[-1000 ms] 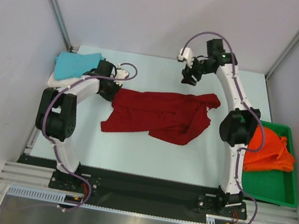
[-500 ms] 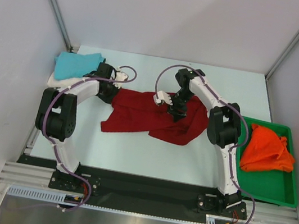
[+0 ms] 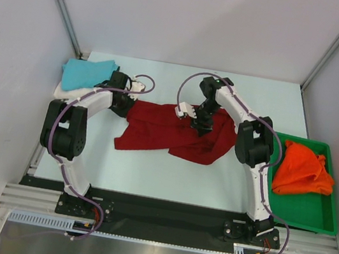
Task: Fold and stack the t-shirts
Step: Flatten the tshirt out
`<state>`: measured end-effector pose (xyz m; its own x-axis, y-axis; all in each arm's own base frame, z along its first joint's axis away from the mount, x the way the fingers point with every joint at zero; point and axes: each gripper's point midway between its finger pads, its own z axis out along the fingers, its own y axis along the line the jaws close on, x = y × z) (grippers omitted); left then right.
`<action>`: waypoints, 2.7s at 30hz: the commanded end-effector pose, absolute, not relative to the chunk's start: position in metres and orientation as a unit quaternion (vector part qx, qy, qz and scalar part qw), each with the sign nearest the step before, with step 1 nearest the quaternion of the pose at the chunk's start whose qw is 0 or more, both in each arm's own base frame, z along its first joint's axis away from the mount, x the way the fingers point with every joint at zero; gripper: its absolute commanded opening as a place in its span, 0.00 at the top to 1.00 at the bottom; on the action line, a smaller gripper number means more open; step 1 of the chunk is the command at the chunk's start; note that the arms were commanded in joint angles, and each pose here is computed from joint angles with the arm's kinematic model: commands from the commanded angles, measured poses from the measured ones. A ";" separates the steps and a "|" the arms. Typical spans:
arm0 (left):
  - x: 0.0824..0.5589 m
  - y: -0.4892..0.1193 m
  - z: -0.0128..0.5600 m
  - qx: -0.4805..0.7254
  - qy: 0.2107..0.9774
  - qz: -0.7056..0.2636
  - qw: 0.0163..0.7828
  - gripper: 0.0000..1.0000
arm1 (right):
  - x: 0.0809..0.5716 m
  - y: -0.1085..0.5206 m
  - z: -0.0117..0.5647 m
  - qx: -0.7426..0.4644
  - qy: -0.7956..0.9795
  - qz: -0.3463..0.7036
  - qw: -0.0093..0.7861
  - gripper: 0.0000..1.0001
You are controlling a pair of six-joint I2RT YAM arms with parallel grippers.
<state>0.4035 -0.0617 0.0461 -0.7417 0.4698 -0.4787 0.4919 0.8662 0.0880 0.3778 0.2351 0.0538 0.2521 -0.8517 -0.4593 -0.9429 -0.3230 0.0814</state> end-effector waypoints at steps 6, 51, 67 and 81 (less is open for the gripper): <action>0.412 -0.063 0.047 0.264 0.928 -0.016 0.261 1.00 | 0.344 0.226 0.059 -0.776 0.577 0.253 0.036 0.50; 0.420 -0.082 0.058 0.299 0.914 -0.005 0.273 1.00 | 0.465 0.188 0.159 -0.618 0.717 0.172 0.274 1.00; 0.401 -0.099 0.193 0.337 0.858 0.005 0.388 0.99 | 0.520 0.084 0.309 -0.332 0.796 0.086 0.498 1.00; 0.370 -0.081 0.401 0.293 0.760 0.054 0.578 1.00 | 0.443 0.023 0.520 -0.164 0.691 0.033 0.703 1.00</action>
<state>0.3850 -0.0901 0.3178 -0.3155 0.5228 -0.7919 0.4725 0.8103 0.3467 0.4930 0.0153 0.4105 -0.2163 -0.2343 -0.9478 -0.3412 0.9277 -0.1514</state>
